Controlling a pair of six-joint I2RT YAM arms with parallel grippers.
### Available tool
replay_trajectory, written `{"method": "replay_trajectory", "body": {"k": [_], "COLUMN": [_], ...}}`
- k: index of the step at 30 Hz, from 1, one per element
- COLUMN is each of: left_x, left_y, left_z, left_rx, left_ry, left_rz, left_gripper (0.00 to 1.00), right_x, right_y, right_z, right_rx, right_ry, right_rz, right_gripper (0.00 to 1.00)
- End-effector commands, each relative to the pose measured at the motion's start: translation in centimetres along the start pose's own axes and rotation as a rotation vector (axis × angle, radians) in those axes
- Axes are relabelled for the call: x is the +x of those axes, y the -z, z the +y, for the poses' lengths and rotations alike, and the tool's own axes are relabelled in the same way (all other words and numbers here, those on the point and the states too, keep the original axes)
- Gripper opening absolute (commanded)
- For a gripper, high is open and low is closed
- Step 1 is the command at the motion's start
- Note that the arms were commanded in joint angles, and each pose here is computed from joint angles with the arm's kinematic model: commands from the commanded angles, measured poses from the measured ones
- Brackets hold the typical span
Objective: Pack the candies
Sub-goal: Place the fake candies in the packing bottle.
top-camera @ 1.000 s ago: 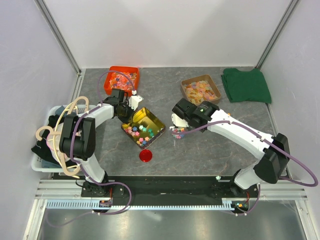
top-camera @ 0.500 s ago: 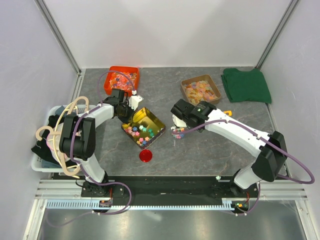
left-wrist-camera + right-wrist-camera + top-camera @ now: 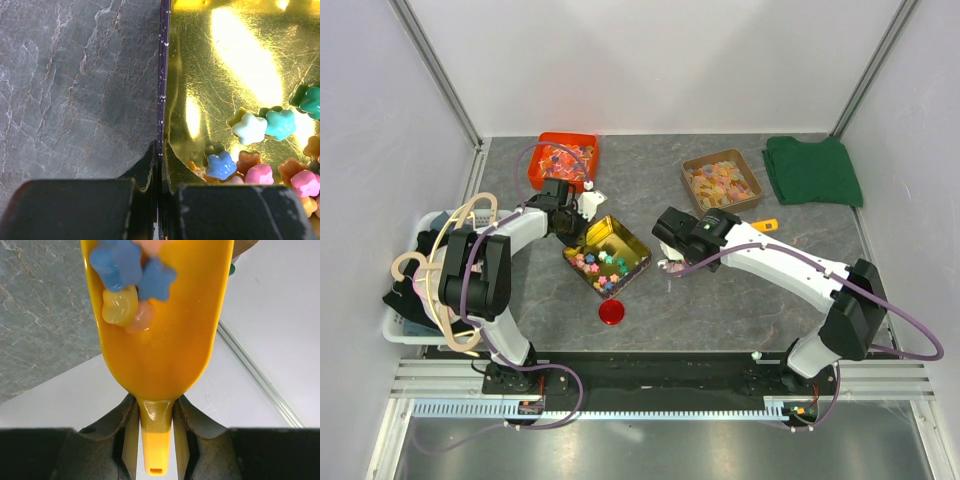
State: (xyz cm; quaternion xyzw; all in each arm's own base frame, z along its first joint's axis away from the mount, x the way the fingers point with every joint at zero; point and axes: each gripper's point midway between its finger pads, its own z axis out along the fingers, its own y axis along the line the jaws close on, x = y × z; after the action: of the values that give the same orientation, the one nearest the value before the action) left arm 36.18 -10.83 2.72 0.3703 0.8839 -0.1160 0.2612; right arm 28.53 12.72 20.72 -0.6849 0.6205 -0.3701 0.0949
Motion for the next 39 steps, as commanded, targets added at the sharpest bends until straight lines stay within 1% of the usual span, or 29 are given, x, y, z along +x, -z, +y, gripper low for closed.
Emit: {"method": "replay_trajectory", "body": {"k": [1,22,25,29,32,34,37,39], "left_x": [-1.6,-1.5,-1.6,-1.8,-2.3,-2.6,-3.0,-3.5], "left_y": [0.1,0.1,0.1,0.2,0.5,0.5,0.3,0.4], "left_z": [-0.7,-0.9,-0.8,-0.7,-0.5,-0.2,0.1,-0.6], "left_rx": [0.034,0.040,0.038,0.037,0.031,0.023,0.021,0.060], "left_ry": [-0.008,-0.008,-0.007,-0.013,-0.026,-0.030,-0.031,-0.025], "left_rz": [-0.070,-0.071,-0.074,-0.080,-0.089,-0.089,-0.091,-0.107], "left_gripper": [0.02,0.02,0.02,0.02,0.02,0.02,0.02,0.02], "right_x": [1.0,1.4,1.5,1.6,1.0,0.2,-1.6,-2.8], "right_y": [0.9,1.8,2.3,3.4,3.9,3.8,3.1,2.8], "right_z": [-1.7,-4.0,-4.8,-7.0,-8.7,-9.2,-9.9,-10.8], "right_rx": [0.062,0.134,0.152,0.217,0.274,0.279,0.304,0.343], "right_ry": [0.007,0.059,0.052,0.033,0.016,0.004,-0.027,-0.073], "right_rz": [0.055,0.119,0.118,0.117,0.111,0.093,0.047,0.011], "right_gripper": [0.00,0.00,0.00,0.00,0.00,0.00,0.00,0.00]}}
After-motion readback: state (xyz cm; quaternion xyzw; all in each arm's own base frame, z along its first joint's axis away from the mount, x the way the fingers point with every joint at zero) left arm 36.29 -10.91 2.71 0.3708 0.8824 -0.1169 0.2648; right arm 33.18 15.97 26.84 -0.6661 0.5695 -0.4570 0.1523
